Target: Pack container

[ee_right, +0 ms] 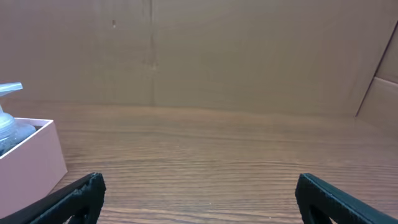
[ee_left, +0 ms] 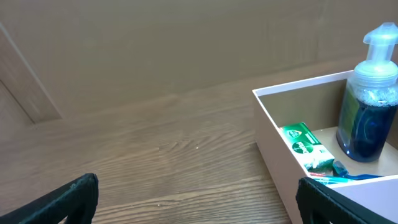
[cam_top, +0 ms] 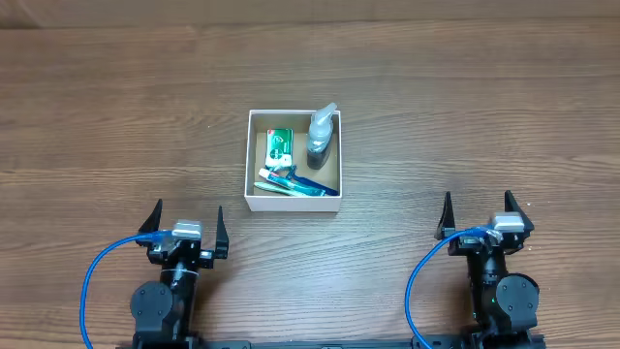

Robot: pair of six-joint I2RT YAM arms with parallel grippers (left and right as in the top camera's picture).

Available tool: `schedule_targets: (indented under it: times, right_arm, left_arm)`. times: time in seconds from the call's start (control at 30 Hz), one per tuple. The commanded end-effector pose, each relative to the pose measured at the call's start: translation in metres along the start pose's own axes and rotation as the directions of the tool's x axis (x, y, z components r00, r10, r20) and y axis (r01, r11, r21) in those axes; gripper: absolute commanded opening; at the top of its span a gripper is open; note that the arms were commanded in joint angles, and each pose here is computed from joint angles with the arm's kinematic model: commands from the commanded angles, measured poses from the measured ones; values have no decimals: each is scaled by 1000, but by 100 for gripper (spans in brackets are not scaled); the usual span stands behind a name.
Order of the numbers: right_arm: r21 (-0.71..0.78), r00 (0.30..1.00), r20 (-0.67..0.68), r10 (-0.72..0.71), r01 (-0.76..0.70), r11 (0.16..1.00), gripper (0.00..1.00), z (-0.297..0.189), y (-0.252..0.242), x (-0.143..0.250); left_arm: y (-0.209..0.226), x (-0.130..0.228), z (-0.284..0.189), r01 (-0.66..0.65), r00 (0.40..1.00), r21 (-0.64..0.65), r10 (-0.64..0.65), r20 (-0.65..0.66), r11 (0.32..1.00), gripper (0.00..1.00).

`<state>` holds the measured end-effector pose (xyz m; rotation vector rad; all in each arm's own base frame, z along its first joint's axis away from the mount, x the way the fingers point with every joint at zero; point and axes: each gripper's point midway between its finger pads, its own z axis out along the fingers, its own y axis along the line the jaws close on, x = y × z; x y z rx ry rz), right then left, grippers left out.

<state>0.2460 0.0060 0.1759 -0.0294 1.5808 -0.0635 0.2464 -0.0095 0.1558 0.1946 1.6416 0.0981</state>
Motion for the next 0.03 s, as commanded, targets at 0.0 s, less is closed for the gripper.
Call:
schedule_targets:
  times: [0.0]
  right_arm:
    - [12, 1000, 5, 1, -1, 1000, 100, 0, -2, 1]
  left_arm:
    - [2, 0, -1, 10, 1000, -13, -10, 5, 1000, 100]
